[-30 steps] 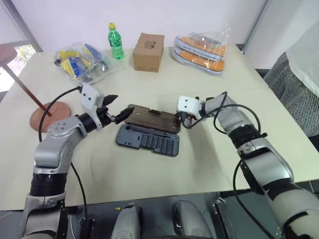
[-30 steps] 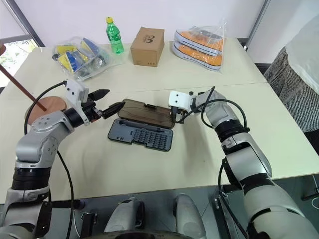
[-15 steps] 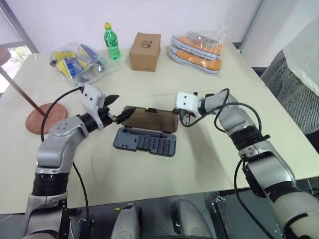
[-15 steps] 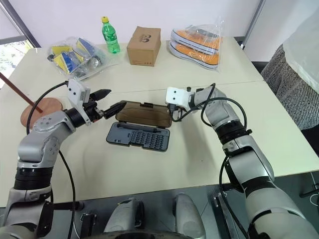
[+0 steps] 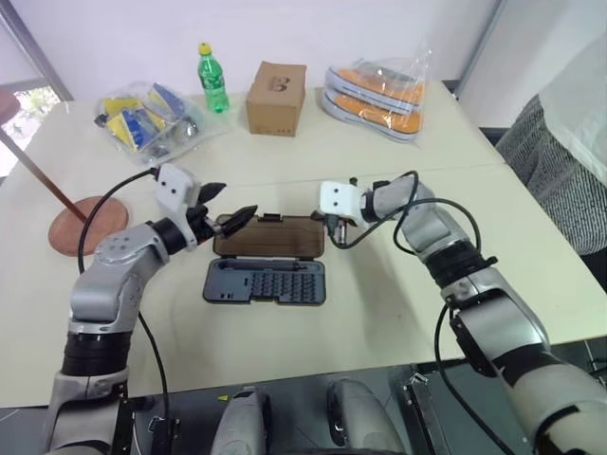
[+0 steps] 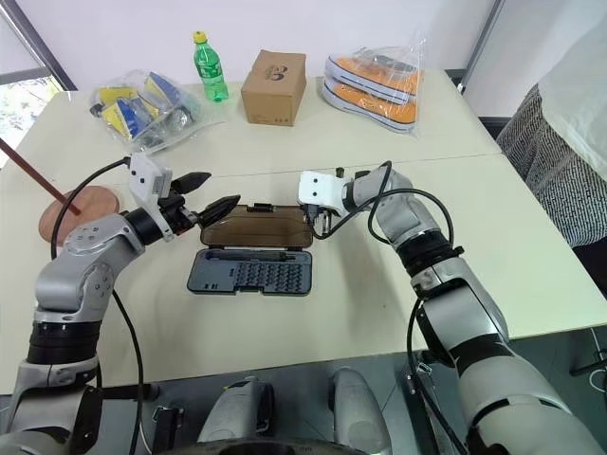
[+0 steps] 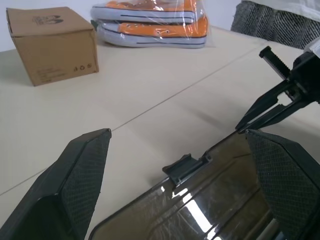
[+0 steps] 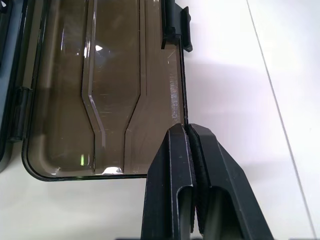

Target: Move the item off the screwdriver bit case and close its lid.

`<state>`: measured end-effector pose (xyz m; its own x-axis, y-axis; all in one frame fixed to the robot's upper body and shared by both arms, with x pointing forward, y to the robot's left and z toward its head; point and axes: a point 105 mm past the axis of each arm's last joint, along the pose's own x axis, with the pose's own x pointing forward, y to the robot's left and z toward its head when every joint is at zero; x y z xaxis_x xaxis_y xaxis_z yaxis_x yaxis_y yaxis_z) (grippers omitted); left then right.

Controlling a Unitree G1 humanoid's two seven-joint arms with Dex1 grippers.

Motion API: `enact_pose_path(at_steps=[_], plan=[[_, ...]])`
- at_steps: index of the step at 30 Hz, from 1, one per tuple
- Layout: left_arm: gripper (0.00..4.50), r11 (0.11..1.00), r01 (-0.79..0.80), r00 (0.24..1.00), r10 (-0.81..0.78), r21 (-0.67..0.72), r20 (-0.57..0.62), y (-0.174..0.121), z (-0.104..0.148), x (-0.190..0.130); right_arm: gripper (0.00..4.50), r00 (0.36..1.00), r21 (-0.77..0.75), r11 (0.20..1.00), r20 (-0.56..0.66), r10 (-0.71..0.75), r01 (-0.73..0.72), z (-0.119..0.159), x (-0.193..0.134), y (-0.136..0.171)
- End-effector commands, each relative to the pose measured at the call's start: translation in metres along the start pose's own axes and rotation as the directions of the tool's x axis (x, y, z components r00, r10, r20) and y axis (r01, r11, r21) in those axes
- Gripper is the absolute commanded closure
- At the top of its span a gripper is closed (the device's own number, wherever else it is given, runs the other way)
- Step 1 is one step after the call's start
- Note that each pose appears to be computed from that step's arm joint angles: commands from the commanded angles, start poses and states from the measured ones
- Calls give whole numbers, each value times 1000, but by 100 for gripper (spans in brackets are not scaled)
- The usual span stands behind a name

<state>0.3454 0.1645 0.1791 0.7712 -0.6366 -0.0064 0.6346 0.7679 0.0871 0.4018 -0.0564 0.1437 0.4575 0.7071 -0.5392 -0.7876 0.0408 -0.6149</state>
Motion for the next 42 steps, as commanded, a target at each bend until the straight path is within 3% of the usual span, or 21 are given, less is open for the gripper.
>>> enact_pose_path(at_steps=[1,12,22,35,42], plan=[[0,999,5,999,-7,39,46,-4,14,-1,448,999,-115,993,35,-19,22,15,1,-8],[0,999,9,999,-11,41,49,-6,15,-1,448,999,-200,980,40,-6,14,16,5,-6],[0,999,17,998,-19,33,53,-10,14,1,448,995,-183,980,75,-70,83,18,8,-15],[0,999,24,998,-25,32,51,-10,14,3,448,998,-174,983,1,-61,60,-4,-2,-15],[0,999,24,998,-25,33,54,-10,14,4,448,997,-152,985,26,-72,75,0,-3,-18]])
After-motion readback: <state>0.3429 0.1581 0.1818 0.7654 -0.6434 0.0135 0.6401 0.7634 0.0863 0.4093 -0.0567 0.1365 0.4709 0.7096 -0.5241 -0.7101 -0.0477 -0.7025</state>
